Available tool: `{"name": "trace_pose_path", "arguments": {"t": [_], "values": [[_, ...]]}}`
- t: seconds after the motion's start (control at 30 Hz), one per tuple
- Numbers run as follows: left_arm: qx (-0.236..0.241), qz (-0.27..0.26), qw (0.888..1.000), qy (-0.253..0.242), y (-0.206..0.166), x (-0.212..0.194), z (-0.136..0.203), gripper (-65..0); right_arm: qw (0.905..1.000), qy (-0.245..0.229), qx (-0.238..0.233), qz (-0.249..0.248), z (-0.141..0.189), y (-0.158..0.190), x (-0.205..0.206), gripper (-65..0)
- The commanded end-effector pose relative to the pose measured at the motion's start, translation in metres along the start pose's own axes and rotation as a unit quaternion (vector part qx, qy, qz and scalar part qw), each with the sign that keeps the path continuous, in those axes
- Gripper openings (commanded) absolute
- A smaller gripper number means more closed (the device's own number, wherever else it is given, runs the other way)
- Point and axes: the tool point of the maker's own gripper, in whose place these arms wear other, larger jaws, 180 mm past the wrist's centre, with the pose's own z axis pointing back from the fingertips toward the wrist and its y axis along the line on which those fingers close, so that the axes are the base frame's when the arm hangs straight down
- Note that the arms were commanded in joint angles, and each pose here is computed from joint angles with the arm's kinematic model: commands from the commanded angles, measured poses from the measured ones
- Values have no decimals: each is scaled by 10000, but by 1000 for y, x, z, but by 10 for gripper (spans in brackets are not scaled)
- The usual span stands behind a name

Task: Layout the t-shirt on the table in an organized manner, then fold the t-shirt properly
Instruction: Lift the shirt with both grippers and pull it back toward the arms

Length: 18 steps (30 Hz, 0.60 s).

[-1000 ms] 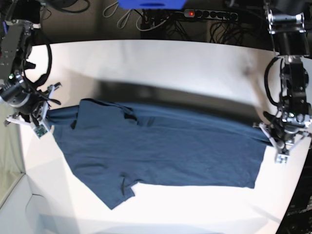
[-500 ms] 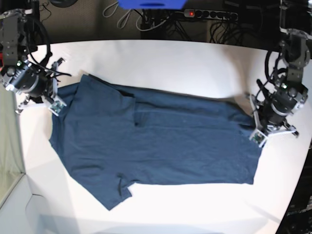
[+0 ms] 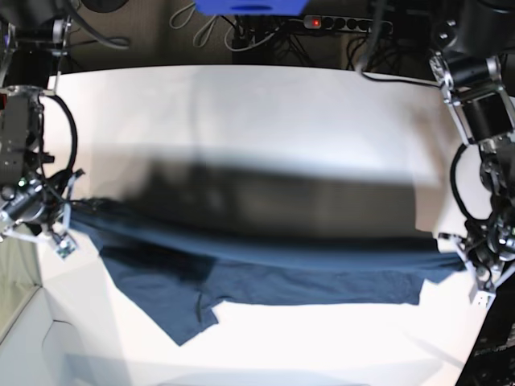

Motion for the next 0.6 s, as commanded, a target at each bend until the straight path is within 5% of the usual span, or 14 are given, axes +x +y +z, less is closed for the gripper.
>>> {"name": "trace_pose_path", "arguments": {"t": [0.0, 0.23, 0.57], "values": [[229, -151, 9995, -168, 10, 16, 6, -649, 9998, -34, -108, 153, 3, -2, 1, -650], [287, -804, 9963, -130, -17, 0, 0, -649, 9976, -378, 319, 480, 1, 47, -10, -650], [189, -963, 9949, 229, -32, -44, -1, -650, 9990, -70, 383, 231, 0, 52, -44, -650]]}}
